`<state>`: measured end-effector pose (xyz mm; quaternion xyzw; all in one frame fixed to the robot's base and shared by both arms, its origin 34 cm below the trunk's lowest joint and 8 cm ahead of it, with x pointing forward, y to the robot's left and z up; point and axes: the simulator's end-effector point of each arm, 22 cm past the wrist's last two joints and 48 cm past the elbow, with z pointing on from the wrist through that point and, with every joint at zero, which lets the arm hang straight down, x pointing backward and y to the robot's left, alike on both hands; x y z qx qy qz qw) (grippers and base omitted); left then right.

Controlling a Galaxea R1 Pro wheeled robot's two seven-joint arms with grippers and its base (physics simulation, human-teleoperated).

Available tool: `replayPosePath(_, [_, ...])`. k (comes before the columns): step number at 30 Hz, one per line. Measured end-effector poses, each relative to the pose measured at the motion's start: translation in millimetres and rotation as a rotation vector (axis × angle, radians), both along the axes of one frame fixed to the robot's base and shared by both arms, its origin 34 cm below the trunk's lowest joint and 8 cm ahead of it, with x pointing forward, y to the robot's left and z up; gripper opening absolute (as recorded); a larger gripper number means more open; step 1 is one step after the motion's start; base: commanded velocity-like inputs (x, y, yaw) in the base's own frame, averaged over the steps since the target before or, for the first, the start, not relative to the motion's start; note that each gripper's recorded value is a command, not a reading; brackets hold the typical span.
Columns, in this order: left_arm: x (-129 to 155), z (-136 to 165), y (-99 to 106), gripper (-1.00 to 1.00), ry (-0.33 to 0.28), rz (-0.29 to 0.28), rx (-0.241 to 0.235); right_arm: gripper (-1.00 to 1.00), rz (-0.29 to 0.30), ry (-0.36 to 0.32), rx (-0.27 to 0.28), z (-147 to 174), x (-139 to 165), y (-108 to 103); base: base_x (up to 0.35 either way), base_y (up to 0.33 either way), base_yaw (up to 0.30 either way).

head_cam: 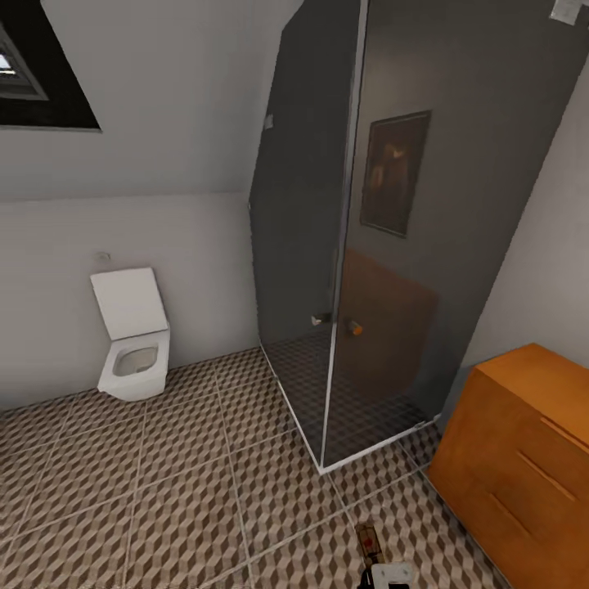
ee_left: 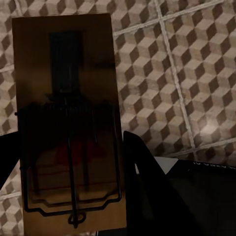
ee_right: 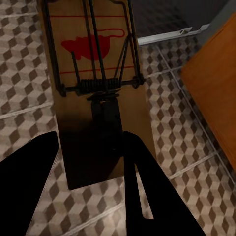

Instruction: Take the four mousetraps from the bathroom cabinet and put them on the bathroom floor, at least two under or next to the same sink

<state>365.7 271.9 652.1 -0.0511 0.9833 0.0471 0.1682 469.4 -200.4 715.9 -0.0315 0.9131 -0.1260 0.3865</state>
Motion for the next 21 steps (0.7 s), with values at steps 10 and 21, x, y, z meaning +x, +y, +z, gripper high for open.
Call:
replayPosePath(10, [0.0, 0.0, 2.0, -1.0, 0.0, 0.001, 0.002, -1.0, 0.0, 0.0, 0.0, 0.1, 0.2, 0.2, 0.0, 0.0, 0.286])
replayPosePath(21, [0.0, 0.0, 2.6, -1.0, 0.0, 0.002, 0.003, -1.0, 0.0, 0.0, 0.0, -0.1, -0.1, -0.2, 0.0, 0.0, 0.287])
